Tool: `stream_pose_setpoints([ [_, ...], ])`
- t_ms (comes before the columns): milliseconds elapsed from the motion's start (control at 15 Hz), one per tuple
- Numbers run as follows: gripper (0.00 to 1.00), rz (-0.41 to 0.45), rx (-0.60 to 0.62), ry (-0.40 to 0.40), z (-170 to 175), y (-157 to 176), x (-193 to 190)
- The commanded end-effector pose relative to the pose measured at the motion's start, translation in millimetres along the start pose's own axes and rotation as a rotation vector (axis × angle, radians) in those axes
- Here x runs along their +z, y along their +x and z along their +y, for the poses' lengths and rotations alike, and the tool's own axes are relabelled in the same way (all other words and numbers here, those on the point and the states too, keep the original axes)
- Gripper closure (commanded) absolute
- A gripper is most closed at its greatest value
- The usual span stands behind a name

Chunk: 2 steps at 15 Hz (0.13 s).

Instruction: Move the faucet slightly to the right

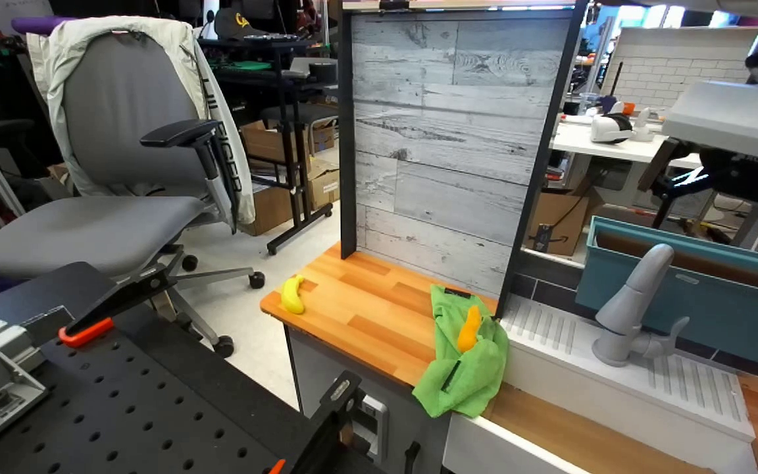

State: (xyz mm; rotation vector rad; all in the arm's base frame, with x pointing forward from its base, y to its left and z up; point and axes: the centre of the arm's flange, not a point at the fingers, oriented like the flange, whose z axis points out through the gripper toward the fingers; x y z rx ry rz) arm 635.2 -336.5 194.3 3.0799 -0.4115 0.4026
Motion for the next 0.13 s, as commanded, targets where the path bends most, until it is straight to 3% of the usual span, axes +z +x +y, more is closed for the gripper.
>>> stream_pose_setpoints([
  [0,0.0,0.001,0.001,-0.002,0.8,0.4,-1.2],
  [67,0.0,-0.002,-0.001,-0.001,-0.2,-0.1,1.6],
])
